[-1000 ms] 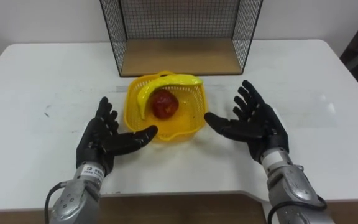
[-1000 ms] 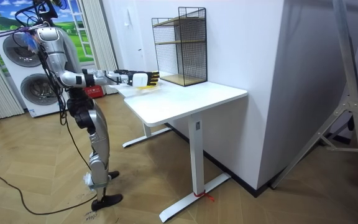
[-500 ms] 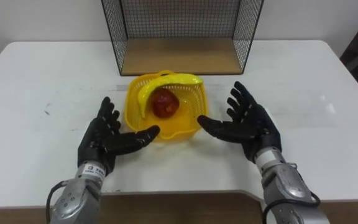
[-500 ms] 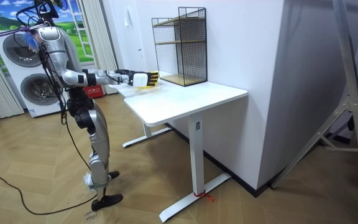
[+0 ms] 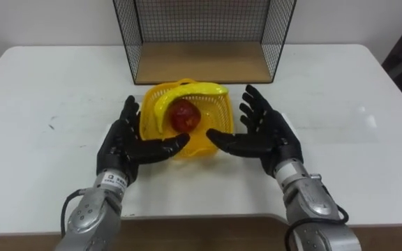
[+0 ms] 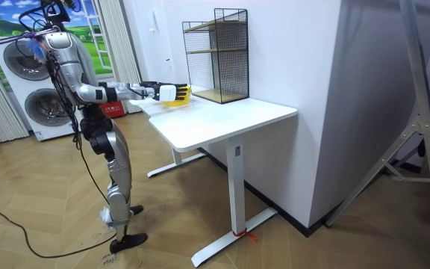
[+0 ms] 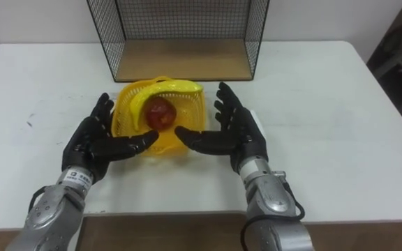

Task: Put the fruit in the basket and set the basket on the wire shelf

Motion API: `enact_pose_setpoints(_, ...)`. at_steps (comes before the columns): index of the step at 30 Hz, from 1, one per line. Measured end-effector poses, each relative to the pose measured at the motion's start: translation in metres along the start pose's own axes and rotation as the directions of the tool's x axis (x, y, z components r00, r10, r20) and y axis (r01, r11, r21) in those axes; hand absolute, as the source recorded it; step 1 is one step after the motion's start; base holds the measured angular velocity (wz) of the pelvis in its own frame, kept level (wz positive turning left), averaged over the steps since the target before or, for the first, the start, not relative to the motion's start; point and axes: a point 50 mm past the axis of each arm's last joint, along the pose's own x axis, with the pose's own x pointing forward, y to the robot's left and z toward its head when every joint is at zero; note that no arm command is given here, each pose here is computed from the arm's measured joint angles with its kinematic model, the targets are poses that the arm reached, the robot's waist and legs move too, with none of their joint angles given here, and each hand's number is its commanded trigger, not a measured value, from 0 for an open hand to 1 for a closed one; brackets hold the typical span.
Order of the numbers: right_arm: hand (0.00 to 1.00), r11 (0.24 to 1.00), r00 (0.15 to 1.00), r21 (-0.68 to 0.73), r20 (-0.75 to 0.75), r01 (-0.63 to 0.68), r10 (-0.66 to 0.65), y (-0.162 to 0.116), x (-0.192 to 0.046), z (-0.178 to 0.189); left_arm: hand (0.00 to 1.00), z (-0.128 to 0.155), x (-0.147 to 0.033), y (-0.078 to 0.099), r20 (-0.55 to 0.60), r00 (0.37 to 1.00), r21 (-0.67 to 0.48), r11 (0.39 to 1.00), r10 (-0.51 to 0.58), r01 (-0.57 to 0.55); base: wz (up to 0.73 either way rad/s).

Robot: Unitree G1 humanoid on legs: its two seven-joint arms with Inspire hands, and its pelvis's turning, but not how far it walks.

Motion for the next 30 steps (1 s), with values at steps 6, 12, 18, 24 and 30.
enact_pose_setpoints(6,0.00,0.999,0.999,0.001,-0.004,-0.035,0.035,0.0051,0.0002,-0.0013,0.00,-0.0004,0.0002,-0.0021,-0.002,1.000,0.000,1.000,-0.020,0.020,0.00)
enact_pose_setpoints(12,0.00,0.999,0.999,0.011,-0.018,-0.044,0.045,0.0060,0.0001,-0.0047,0.00,-0.0026,0.0001,-0.0067,-0.010,0.999,0.003,0.999,-0.038,0.038,0.00)
enact_pose_setpoints(18,0.00,0.999,0.999,0.030,-0.028,-0.043,0.044,0.0059,-0.0001,-0.0078,0.00,-0.0042,0.0000,-0.0087,-0.017,0.999,0.004,0.999,-0.046,0.046,0.00)
enact_pose_setpoints(24,0.00,0.999,0.999,0.030,-0.030,-0.041,0.042,0.0055,-0.0002,-0.0095,0.00,-0.0050,0.0000,-0.0094,-0.020,0.999,0.004,0.999,-0.047,0.047,0.00)
enact_pose_setpoints(30,0.00,0.999,0.999,0.029,-0.027,-0.041,0.042,0.0058,-0.0003,-0.0103,0.00,-0.0050,0.0000,-0.0095,-0.021,0.999,0.005,0.999,-0.047,0.047,0.00)
